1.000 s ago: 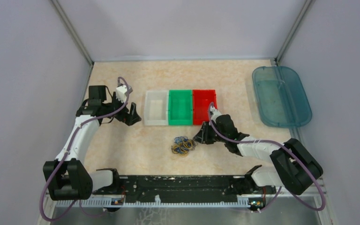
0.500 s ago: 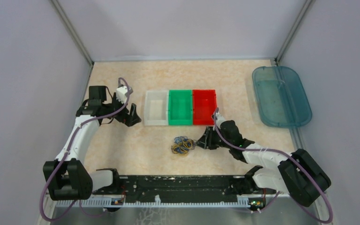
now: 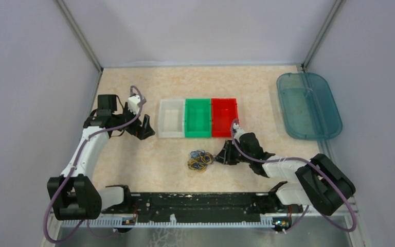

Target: Untangle the cables

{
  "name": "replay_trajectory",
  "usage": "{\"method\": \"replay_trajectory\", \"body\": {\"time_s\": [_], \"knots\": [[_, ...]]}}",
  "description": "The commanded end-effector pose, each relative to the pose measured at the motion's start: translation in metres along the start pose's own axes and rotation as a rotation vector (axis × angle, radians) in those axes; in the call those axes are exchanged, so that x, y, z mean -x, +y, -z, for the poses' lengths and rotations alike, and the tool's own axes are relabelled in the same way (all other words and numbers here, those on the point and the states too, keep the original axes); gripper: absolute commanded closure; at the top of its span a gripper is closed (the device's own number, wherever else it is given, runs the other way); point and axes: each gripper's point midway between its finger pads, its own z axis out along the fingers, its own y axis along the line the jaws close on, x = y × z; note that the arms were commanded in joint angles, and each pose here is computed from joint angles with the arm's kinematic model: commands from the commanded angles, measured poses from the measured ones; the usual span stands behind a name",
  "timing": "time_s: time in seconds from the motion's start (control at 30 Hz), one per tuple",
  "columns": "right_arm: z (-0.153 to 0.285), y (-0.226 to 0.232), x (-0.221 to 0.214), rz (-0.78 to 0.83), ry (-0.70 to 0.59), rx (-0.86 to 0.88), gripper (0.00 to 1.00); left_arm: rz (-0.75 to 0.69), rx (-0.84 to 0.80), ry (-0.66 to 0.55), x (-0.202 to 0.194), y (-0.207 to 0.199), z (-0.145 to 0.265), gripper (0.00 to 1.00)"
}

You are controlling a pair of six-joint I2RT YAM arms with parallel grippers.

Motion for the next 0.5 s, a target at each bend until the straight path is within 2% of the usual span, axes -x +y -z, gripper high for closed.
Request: {"method": "replay_trajectory", "body": {"time_s": [0.0, 0.17, 0.27, 0.47], "knots": [[-0.006, 0.029, 0.032, 0.050, -0.098, 0.074, 0.72, -0.035, -0.008, -0.024, 0.008, -0.004, 0.007, 0.00], [-0.006, 0.037, 0.042, 0.080, -0.150, 0.072, 0.73, -0.030, -0.017, -0.020, 0.006, -0.006, 0.006, 0.00], [-0.005, 0.041, 0.048, 0.112, -0.184, 0.074, 0.66, -0.032, -0.019, -0.022, 0.007, -0.006, 0.006, 0.00], [-0.012, 0.029, 0.055, 0.181, -0.212, -0.042, 0.65, -0.032, -0.023, -0.025, 0.009, -0.006, 0.007, 0.00]]}}
